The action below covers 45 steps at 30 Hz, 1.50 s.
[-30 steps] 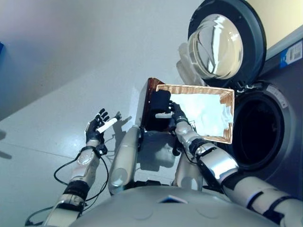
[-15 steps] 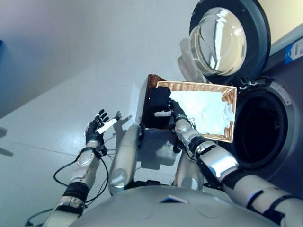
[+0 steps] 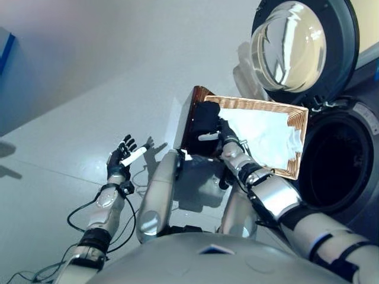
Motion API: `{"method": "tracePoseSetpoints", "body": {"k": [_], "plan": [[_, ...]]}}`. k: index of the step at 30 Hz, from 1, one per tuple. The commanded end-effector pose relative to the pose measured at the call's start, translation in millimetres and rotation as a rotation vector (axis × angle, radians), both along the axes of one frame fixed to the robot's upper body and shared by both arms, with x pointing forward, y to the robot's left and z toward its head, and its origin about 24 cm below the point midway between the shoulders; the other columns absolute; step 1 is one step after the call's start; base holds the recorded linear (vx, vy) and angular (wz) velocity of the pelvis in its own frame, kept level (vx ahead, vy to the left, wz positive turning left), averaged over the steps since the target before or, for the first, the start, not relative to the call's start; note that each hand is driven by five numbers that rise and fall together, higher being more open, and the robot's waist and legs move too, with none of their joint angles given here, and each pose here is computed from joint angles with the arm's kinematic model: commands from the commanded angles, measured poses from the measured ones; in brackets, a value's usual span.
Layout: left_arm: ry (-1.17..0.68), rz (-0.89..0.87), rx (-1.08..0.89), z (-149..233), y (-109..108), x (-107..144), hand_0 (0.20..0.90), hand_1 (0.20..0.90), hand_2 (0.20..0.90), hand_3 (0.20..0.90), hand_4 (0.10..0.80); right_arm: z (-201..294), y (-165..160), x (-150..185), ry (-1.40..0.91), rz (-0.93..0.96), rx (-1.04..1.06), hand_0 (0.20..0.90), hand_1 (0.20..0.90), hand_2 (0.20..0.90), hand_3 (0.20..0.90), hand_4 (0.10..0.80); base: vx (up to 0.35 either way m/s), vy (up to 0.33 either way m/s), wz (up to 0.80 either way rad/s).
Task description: Pick up the clothes and place them into the washing machine
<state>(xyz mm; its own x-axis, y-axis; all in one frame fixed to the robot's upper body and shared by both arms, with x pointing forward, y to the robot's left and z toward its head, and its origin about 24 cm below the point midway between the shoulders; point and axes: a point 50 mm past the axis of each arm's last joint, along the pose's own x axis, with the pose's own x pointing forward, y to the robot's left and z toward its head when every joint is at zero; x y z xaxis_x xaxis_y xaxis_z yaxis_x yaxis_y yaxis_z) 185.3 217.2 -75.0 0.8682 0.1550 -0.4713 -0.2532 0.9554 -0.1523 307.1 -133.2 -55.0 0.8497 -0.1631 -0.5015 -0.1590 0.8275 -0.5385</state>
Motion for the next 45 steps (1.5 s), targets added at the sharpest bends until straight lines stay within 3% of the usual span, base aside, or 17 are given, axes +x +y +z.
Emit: {"method": "tracePoseSetpoints", "body": {"k": [1,19,33,45], "plan": [[-0.185,-0.048,0.061,35.7,8.7,24.6,0.900,0.900,0.900,0.900,0.800,16.6,39.3,13.3,-0.035,0.129,0.050,0.200,0.200,0.200,0.200,0.300,0.009,0.005,0.11],[-0.167,-0.033,0.061,32.1,11.0,21.4,0.900,0.900,0.900,0.900,0.800,13.0,29.7,11.0,-0.031,0.051,0.093,0.200,0.200,0.200,0.200,0.300,0.007,0.000,-0.01],[-0.160,0.007,0.050,28.9,21.9,15.4,0.900,0.900,0.900,0.900,0.800,15.4,-32.4,8.3,-0.196,-0.399,0.626,0.200,0.200,0.200,0.200,0.300,0.006,-0.013,-0.01],[-0.180,0.031,-0.010,25.2,19.6,16.5,0.900,0.900,0.900,0.900,0.800,13.9,-82.2,-9.4,-0.342,-0.568,0.895,0.200,0.200,0.200,0.200,0.300,-0.006,-0.021,-0.17]]}}
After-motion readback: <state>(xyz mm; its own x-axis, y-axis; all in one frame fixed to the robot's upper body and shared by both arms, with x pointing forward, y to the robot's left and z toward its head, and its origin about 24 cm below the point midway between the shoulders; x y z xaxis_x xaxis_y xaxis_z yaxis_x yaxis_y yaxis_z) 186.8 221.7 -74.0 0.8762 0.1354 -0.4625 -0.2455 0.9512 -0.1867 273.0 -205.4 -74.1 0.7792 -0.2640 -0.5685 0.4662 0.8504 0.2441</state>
